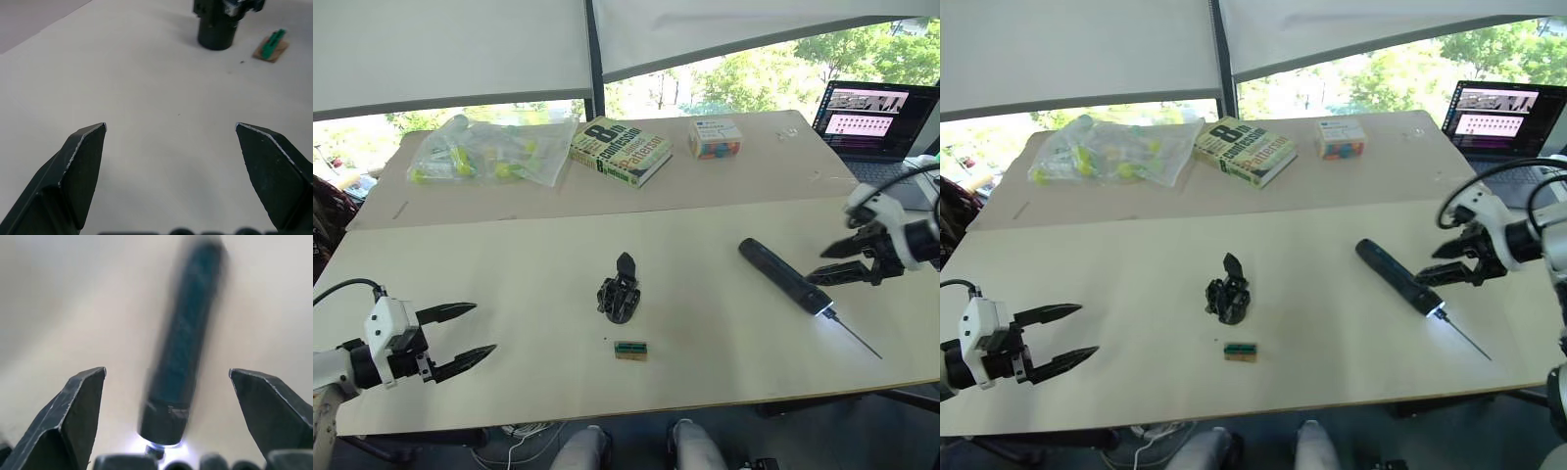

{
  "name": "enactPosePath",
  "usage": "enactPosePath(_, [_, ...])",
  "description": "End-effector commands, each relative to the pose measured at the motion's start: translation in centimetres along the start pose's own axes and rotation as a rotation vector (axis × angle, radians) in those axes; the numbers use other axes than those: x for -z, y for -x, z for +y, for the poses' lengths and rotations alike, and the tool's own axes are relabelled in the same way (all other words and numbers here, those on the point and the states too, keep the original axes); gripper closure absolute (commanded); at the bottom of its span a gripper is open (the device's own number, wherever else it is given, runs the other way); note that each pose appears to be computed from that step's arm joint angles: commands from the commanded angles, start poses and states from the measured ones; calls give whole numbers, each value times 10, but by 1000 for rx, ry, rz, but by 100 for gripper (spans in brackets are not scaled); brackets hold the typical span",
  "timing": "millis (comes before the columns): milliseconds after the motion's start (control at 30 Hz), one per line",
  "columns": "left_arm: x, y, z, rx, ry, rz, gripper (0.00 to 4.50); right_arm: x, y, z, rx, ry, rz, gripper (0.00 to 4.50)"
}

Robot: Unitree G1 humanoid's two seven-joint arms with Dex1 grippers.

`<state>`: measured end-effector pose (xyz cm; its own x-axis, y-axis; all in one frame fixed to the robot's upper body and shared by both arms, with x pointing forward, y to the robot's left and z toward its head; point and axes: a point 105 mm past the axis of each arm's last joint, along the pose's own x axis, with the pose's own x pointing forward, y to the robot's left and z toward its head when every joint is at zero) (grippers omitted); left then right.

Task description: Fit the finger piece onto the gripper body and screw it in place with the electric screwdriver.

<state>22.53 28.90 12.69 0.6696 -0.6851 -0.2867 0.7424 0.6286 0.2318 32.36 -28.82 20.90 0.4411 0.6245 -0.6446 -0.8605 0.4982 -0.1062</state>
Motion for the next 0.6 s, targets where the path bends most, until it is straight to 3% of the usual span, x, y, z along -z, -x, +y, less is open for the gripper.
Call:
enactPosePath(33, [4, 20, 11, -69, -61, 60, 0, -28, 3, 25, -75, 327, -227, 3])
enactPosePath(133, [14, 31, 11, -97, -66, 84, 0, -35, -8, 47, -122, 435, -375, 3])
enactPosePath(300, [24, 36, 9, -148, -90, 101, 0, -25, -26, 79, -178, 539, -469, 3])
enactPosePath(600, [20, 33, 5, -198, -84, 51, 0, -13, -36, 90, -186, 621, -480, 3])
